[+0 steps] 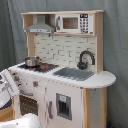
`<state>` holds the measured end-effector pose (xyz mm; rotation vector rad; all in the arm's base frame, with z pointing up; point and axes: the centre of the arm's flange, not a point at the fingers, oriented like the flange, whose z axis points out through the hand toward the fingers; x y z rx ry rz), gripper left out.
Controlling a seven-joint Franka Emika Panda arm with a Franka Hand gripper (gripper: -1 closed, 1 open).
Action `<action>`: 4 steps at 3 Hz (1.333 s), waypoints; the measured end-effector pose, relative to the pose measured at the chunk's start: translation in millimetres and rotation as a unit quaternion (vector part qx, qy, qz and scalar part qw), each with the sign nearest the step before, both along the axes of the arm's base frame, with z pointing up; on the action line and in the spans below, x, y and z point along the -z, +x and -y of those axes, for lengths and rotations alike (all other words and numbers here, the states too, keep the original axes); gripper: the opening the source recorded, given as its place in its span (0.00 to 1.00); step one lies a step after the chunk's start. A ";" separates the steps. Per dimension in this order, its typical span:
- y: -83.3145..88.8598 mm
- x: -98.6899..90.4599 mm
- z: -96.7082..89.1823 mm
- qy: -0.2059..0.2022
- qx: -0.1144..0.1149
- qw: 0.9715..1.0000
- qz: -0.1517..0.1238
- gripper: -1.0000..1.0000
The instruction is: Play with the kitchen
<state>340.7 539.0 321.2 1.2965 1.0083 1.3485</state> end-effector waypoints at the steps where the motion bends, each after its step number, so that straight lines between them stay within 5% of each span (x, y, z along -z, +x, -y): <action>1: 0.2 -0.1 0.1 0.001 0.000 1.000 0.000 1.00; 2: 0.3 -0.1 0.2 0.002 0.000 1.000 0.000 0.00; 3: -0.2 -6.5 -1.9 -0.052 0.002 0.999 -0.003 0.00; 4: -0.4 -7.2 -2.4 -0.107 0.007 0.994 -0.005 0.00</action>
